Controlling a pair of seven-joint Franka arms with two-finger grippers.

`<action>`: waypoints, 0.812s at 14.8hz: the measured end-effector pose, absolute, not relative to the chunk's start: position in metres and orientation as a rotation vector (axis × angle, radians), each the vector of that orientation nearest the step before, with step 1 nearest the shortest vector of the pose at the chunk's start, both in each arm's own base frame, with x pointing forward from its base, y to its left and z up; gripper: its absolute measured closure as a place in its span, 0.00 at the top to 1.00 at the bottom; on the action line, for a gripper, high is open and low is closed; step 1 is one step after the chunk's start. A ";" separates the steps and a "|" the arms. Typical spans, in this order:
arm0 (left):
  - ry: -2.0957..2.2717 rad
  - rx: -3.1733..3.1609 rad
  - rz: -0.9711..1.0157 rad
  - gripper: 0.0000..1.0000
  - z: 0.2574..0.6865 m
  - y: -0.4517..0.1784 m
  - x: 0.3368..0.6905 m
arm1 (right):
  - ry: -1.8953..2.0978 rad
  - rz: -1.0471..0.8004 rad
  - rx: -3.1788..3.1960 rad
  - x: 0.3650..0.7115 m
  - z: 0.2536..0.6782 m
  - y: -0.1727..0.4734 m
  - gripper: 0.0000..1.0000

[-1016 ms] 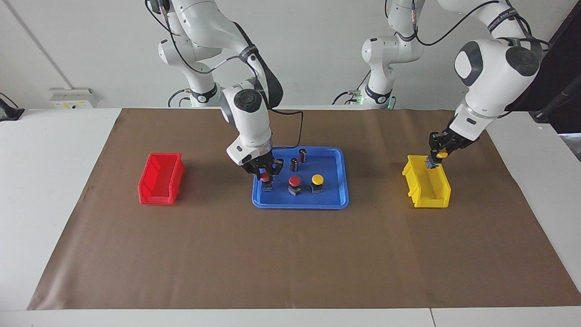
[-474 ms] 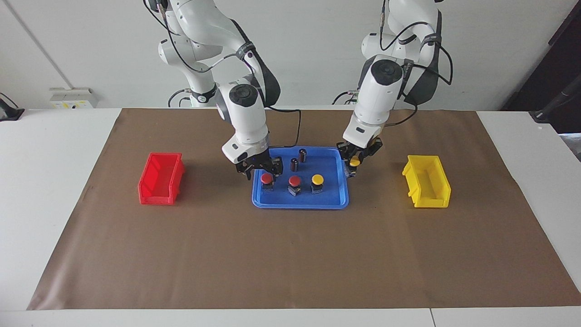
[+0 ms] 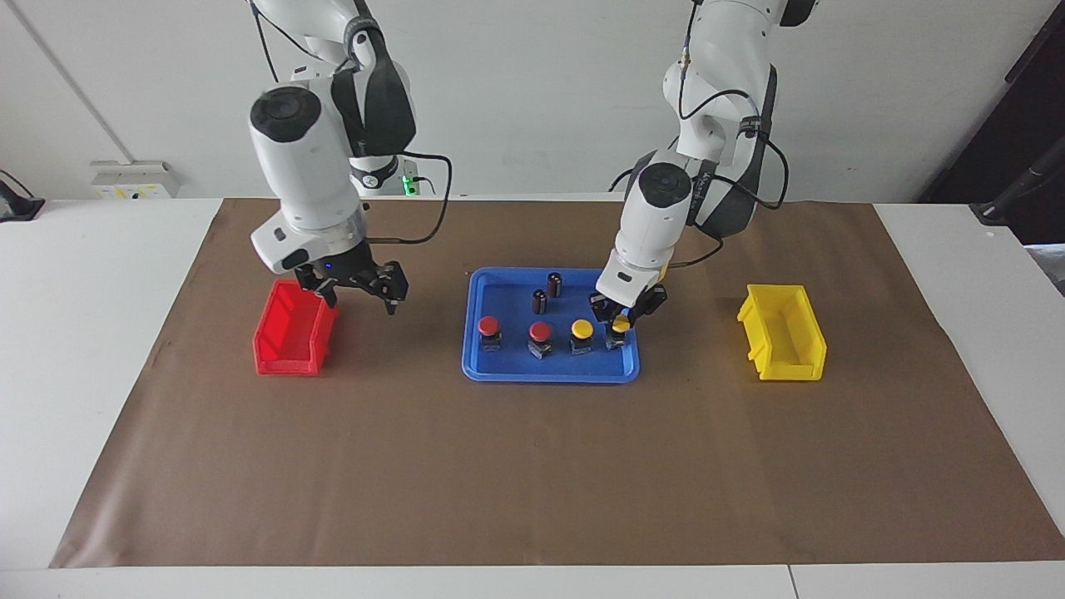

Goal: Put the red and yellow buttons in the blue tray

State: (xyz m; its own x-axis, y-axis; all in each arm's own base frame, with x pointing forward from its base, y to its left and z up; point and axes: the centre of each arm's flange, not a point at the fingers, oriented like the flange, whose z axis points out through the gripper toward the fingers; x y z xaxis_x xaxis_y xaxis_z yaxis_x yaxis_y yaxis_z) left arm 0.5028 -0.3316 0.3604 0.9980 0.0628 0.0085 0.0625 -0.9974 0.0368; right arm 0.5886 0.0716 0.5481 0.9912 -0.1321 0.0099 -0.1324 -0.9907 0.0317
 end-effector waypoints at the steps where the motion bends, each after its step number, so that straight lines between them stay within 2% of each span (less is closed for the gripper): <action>1: 0.093 3.105 0.011 0.41 0.356 -0.334 0.502 | -0.205 -0.005 3.098 0.580 0.563 0.054 1.00; 4: 0.088 3.113 -0.005 0.48 0.355 -0.335 0.502 | -0.204 -0.078 3.085 0.551 0.604 0.021 1.00; 8: 0.008 3.146 -0.078 0.90 0.411 -0.316 0.528 | -0.187 -0.088 3.086 0.536 0.631 -0.006 1.00; 9: 0.012 3.149 -0.086 0.97 0.430 -0.305 0.534 | -0.204 -0.093 3.086 0.536 0.630 -0.018 1.00; 12: -0.084 3.161 -0.155 1.00 0.480 -0.260 0.545 | -0.240 -0.109 3.100 0.536 0.626 -0.043 1.00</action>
State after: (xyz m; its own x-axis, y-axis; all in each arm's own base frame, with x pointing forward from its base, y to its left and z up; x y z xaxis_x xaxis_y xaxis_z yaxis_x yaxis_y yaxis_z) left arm 0.5445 -0.2600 0.4802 0.9938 -0.0517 -0.0983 -0.0541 -0.9983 -0.0212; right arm 0.5363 -0.0431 0.6257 0.9856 -0.1550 -0.0676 -0.1528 -0.9876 0.0358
